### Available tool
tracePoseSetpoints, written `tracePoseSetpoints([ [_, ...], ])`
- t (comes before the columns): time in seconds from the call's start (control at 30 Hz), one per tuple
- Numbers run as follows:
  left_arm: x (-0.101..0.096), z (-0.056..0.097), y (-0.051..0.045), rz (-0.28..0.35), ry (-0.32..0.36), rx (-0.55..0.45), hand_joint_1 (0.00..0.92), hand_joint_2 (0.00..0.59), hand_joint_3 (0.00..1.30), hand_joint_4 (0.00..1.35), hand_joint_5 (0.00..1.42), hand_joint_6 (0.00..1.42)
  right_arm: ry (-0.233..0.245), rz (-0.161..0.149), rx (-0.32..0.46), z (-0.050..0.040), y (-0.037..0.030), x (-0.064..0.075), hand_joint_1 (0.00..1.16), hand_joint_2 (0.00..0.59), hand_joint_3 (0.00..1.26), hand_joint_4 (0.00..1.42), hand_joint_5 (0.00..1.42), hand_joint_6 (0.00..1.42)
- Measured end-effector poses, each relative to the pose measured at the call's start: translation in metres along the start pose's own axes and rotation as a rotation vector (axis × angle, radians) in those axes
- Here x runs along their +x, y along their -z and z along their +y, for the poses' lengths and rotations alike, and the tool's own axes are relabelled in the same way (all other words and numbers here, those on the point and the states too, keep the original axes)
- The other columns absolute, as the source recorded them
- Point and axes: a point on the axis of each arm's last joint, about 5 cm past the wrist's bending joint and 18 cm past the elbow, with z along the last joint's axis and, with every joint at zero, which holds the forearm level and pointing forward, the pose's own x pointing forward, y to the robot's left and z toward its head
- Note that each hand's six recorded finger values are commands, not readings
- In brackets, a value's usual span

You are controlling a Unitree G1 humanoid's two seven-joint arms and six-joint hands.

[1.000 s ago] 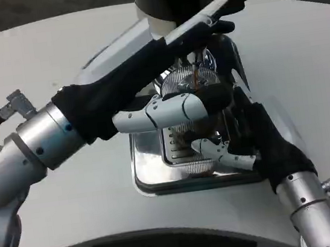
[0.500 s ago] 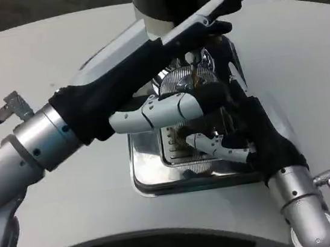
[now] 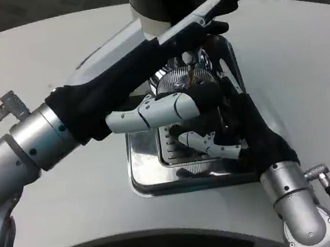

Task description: Grasp the cup under the faucet to collect the drink, then remove the cup.

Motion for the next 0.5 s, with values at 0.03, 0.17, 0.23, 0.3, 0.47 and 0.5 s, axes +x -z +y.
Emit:
tracePoseSetpoints([
  [0.03,0.000,0.000,0.0000,0.001,-0.003,0.001,0.000,0.153,0.00,0.00,0.10,0.08,0.000,-0.001,0.000,0.0003,0.0001,0.000,0.82,0.171,0.00,0.09,0.06,0.15],
  [0.17,-0.006,0.000,0.0008,0.012,-0.050,0.005,0.000,0.168,0.00,0.00,0.09,0.06,-0.005,-0.007,0.002,0.0014,-0.0002,0.001,0.83,0.174,0.01,0.09,0.07,0.16],
  [0.23,-0.014,0.000,0.0011,0.021,-0.125,0.009,0.000,0.177,0.00,0.00,0.08,0.06,-0.005,-0.009,0.003,0.0018,-0.0003,0.002,0.83,0.174,0.01,0.10,0.08,0.17],
  [0.3,-0.021,0.001,0.0008,0.026,-0.206,0.012,0.000,0.179,0.00,0.00,0.08,0.06,-0.004,-0.010,0.006,0.0020,0.0001,0.002,0.83,0.174,0.03,0.11,0.09,0.17],
  [0.47,-0.029,0.002,-0.0017,0.022,-0.275,0.026,0.000,0.182,0.00,0.00,0.08,0.06,-0.007,-0.012,0.009,0.0030,0.0003,0.005,0.83,0.174,0.05,0.13,0.11,0.19],
  [0.5,-0.030,0.002,-0.0015,0.025,-0.275,0.024,0.000,0.183,0.00,0.00,0.08,0.06,-0.010,-0.013,0.010,0.0038,0.0000,0.005,0.83,0.174,0.06,0.14,0.11,0.20],
])
